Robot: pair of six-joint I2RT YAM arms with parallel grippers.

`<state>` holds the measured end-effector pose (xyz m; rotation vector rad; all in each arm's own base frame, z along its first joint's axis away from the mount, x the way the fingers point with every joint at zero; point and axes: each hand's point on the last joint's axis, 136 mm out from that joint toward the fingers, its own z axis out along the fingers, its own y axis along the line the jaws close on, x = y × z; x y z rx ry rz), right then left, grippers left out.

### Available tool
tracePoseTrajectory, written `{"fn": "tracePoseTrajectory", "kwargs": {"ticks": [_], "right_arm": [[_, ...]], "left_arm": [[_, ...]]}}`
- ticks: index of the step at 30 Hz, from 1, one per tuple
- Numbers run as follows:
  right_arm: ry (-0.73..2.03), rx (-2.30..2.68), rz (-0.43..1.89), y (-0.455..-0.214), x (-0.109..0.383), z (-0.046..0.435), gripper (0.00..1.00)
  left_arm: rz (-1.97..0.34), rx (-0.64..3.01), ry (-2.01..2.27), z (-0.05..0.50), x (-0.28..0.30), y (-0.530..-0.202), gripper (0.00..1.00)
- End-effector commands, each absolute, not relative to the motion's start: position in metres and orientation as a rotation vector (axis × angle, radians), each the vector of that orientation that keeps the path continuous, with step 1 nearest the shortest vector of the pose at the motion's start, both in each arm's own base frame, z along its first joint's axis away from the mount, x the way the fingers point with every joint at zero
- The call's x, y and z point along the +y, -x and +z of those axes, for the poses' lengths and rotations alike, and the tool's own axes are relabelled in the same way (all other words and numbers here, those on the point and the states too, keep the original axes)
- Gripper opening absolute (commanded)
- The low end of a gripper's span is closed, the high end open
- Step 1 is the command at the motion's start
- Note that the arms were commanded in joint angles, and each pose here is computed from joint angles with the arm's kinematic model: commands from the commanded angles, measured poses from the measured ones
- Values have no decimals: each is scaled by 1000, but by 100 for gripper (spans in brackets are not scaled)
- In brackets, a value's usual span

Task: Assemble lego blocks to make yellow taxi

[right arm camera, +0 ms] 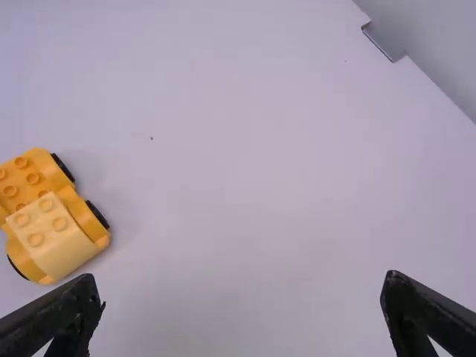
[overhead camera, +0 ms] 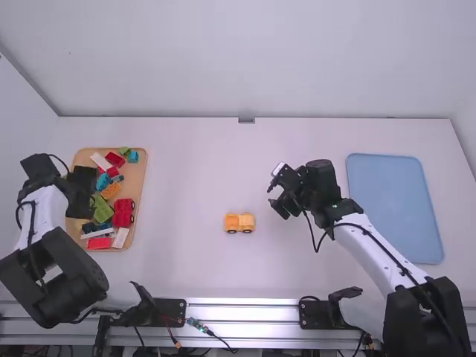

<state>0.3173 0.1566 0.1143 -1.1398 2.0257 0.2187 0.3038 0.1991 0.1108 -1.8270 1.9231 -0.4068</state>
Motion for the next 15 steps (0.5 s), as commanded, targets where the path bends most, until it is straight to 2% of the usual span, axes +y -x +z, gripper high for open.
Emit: {"fn": "tracePoseTrajectory", "kwargs": {"ticks": [1,8,11,15], "right_arm": [[1132,2013,225,-317,158,119,99],[1132,2013,221,-318,158,119,99],[1127,2016,218,-319,156,119,99],[1135,2012,222,-317,159,119,99]], "left_arm": [[-515,1768,2004,110,196,-298,99],[-497,1743,2032,108,208,-287,99],[-325,1571,2257,97,221,-262,98],[-267,1529,2280,96,228,-258,96]]}}
